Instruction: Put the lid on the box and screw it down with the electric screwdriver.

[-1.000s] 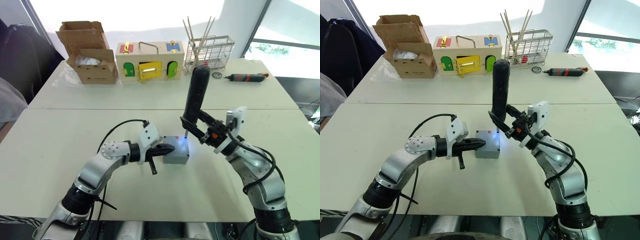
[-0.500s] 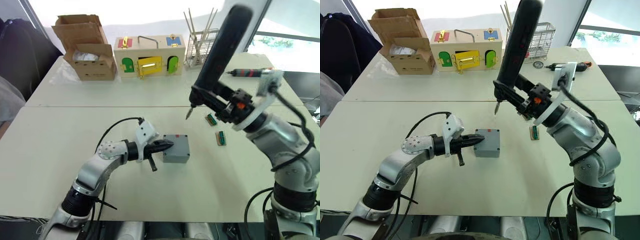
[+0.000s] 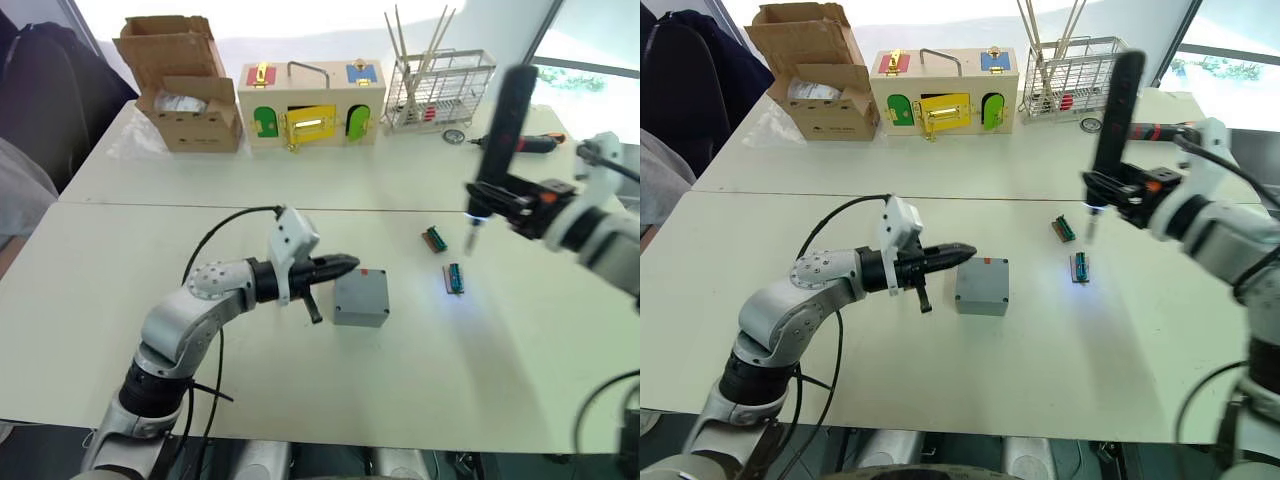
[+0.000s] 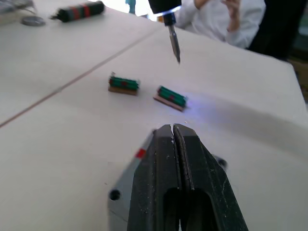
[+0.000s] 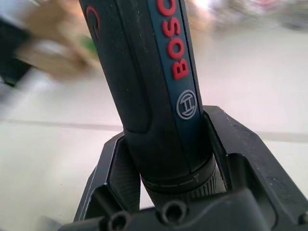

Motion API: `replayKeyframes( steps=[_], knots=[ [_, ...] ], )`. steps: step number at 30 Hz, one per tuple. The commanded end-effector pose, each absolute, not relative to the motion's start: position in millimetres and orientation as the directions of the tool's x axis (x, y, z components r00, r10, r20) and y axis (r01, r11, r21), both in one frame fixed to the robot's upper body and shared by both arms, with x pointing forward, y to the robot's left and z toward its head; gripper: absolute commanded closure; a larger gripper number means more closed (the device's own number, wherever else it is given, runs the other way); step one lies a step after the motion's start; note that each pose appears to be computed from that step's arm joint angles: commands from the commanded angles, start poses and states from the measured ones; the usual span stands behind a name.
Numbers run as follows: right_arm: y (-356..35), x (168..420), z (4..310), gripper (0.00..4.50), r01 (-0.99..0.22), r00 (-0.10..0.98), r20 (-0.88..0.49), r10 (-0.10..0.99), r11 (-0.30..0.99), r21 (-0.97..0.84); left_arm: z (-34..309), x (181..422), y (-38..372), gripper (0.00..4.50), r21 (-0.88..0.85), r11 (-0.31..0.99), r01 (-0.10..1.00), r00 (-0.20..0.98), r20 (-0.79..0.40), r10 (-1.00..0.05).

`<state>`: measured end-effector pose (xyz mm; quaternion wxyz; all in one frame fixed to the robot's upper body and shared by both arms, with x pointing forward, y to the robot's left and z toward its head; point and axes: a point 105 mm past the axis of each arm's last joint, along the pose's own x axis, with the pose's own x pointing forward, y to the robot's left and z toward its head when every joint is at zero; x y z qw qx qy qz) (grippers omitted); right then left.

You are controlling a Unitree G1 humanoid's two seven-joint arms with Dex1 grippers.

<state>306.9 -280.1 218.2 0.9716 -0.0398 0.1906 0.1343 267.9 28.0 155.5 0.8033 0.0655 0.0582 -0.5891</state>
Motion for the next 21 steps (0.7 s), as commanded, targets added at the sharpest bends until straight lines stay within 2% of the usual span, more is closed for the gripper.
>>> replayKeyframes(
  steps=[1,5,8,10,13,21],
  knots=[
    [-295.3,292.2,220.7,2.75,-0.290,0.833,-0.492,0.253,0.957,0.000,163.1,258.0,15.2,4.50,0.076,0.232,0.970,0.240,-0.140,-0.960],
    [-323.0,278.0,210.4,2.75,-0.275,0.707,-0.690,0.152,0.959,-0.071,167.4,255.0,8.9,4.50,0.108,0.189,0.976,0.203,-0.136,-0.970],
    [-337.0,282.7,206.4,2.75,-0.273,0.679,-0.722,0.134,0.959,-0.080,168.9,254.5,5.4,4.50,0.120,0.165,0.979,0.182,-0.142,-0.973],
    [-341.3,283.6,196.3,2.75,-0.269,0.634,-0.756,0.165,0.963,-0.015,169.0,256.0,1.1,4.50,0.145,0.158,0.977,0.180,-0.153,-0.972],
    [-350.1,291.7,181.9,2.75,-0.206,0.599,-0.783,0.166,0.977,0.050,171.7,258.5,-1.7,4.50,0.163,0.175,0.971,0.199,-0.141,-0.970],
    [-348.9,304.7,153.1,2.75,-0.153,0.514,-0.838,0.184,0.981,0.122,173.1,255.1,1.0,4.50,0.153,0.216,0.964,0.235,-0.123,-0.964]
  ],
)
